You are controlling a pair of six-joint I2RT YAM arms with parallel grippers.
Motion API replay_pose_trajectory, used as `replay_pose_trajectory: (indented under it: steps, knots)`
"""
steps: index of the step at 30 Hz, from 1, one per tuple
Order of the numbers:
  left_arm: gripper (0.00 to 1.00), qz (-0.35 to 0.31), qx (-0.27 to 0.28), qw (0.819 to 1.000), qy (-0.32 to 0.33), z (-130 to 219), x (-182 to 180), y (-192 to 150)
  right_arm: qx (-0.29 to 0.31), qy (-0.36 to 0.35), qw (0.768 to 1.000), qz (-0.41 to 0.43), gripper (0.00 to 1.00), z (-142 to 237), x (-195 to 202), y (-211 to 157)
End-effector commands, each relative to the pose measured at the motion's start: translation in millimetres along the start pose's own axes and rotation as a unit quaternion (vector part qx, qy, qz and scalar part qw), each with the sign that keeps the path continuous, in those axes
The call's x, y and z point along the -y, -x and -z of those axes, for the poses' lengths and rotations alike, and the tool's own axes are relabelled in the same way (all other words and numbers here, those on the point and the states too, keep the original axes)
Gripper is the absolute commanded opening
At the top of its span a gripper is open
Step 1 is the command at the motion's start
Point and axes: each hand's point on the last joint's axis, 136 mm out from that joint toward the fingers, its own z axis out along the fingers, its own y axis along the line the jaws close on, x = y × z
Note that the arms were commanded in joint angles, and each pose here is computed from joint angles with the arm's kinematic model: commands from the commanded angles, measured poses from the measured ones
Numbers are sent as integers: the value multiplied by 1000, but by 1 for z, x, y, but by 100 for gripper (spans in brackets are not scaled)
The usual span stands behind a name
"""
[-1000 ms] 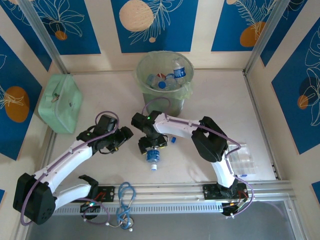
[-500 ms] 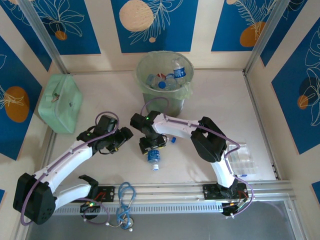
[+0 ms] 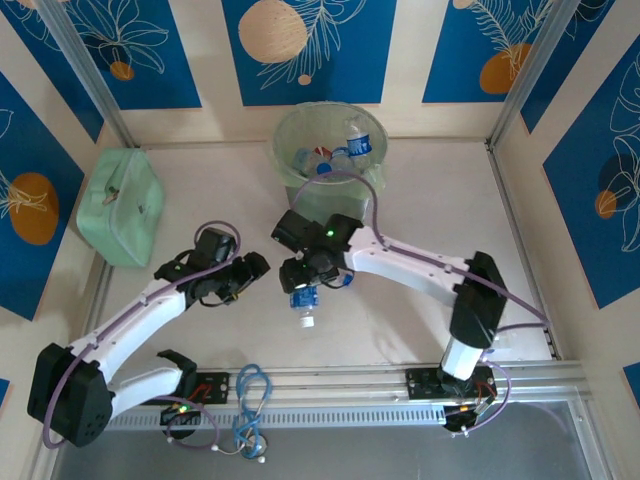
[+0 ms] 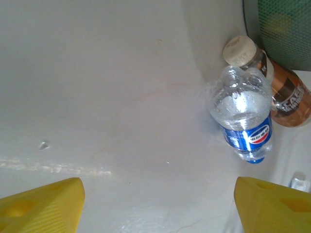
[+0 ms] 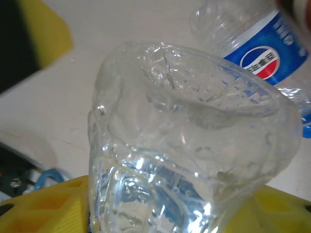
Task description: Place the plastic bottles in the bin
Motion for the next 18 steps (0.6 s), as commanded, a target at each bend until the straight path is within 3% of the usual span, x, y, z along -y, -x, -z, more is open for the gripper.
replay_pose_trajectory:
  steps: [1, 9, 18]
  knots:
    - [80, -37, -3, 998, -44, 8, 28, 6, 48, 13, 999, -19, 56, 31, 2, 5]
    - [79, -67, -13, 996, -65, 8, 49, 3, 194, 72, 978, -36, 55, 140, 4, 49]
    - [79, -105, -17, 992, -72, 9, 64, -7, 320, 146, 927, -127, 56, 237, 45, 134]
